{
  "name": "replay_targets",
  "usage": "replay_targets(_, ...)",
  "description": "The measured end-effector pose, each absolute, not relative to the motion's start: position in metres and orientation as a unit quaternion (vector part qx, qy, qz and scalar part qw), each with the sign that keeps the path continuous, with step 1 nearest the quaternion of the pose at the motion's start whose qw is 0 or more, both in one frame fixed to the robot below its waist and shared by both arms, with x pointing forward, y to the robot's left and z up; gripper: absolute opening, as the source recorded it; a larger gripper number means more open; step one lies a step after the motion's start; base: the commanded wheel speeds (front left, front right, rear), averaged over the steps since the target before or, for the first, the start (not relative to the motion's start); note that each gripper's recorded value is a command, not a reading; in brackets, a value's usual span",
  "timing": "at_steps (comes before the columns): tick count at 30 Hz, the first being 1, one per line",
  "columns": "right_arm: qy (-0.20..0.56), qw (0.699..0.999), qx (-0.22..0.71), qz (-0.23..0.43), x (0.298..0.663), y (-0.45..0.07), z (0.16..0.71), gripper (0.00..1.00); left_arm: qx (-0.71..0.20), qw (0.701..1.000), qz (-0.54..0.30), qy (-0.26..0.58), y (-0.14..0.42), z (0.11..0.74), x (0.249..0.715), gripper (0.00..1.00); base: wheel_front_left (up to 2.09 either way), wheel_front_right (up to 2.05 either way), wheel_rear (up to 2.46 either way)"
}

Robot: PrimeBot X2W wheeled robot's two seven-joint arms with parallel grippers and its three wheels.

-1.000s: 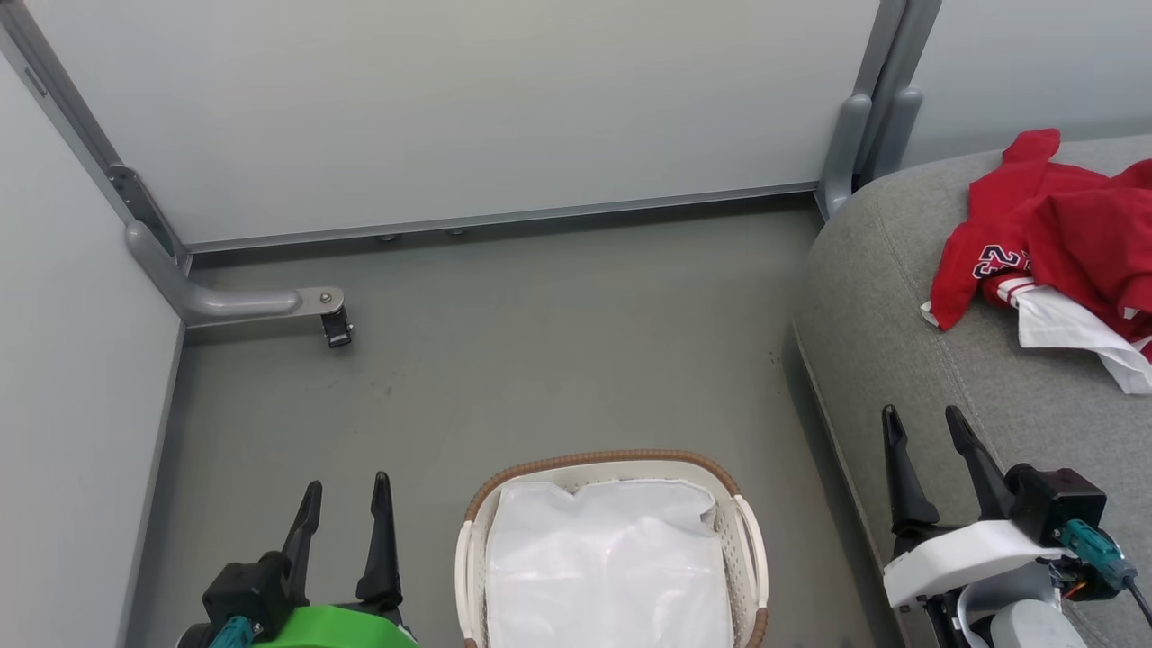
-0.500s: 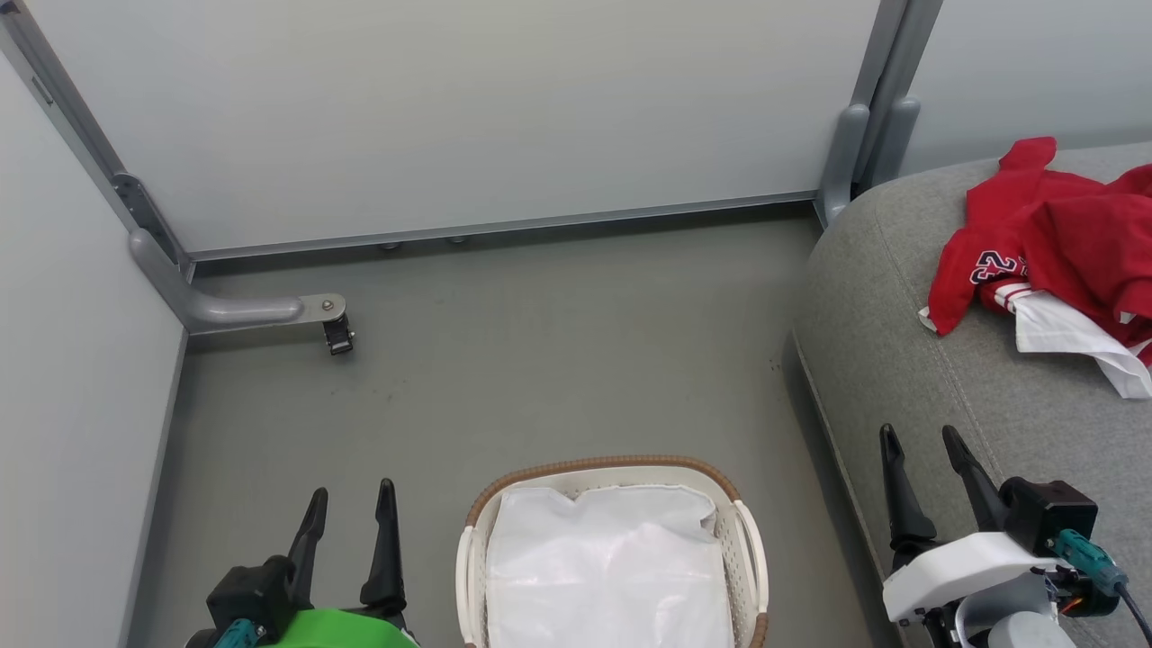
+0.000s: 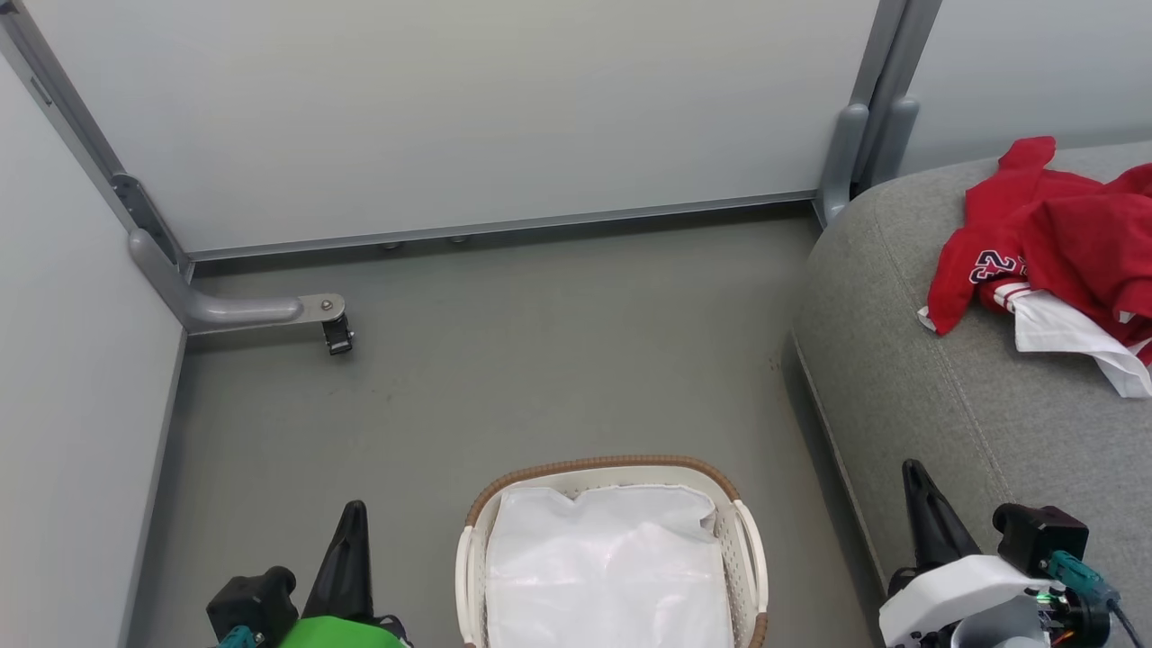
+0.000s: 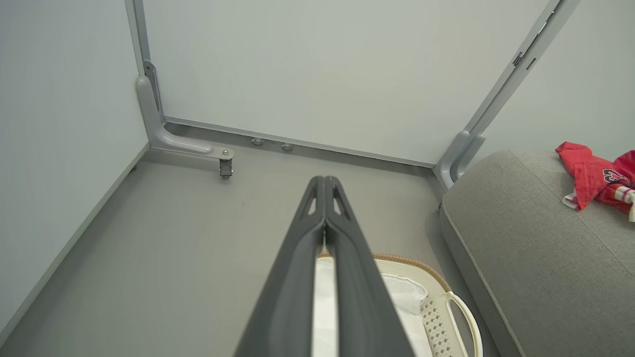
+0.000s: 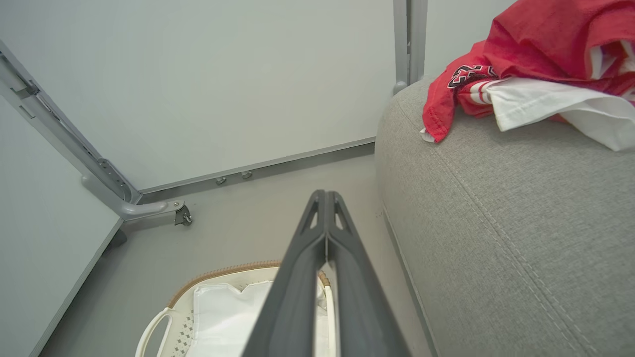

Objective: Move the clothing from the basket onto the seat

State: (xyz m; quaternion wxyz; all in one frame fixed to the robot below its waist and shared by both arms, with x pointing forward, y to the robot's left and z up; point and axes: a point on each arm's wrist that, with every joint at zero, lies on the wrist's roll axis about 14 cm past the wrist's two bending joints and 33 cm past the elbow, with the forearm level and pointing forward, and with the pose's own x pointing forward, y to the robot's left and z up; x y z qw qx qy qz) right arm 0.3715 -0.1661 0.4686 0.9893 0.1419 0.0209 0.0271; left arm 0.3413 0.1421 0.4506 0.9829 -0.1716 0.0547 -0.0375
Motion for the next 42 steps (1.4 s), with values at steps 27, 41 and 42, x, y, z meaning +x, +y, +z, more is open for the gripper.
replay_targets(27,0.037,0.938,0.345,-0.023,0.375,-0.184,0.469,0.00,-0.365,0.928,0.023,0.074,0.167,0.450,0.351,0.00,0.00,0.00,0.00)
replay_targets(41,0.037,0.903,0.426,-0.032,0.377,-0.188,0.472,0.00,-0.441,0.895,0.034,0.066,0.176,0.457,0.359,0.00,0.00,0.00,0.00)
replay_targets(42,0.036,0.900,0.432,-0.032,0.377,-0.188,0.472,0.00,-0.447,0.891,0.035,0.065,0.176,0.457,0.359,0.00,0.00,0.00,0.00)
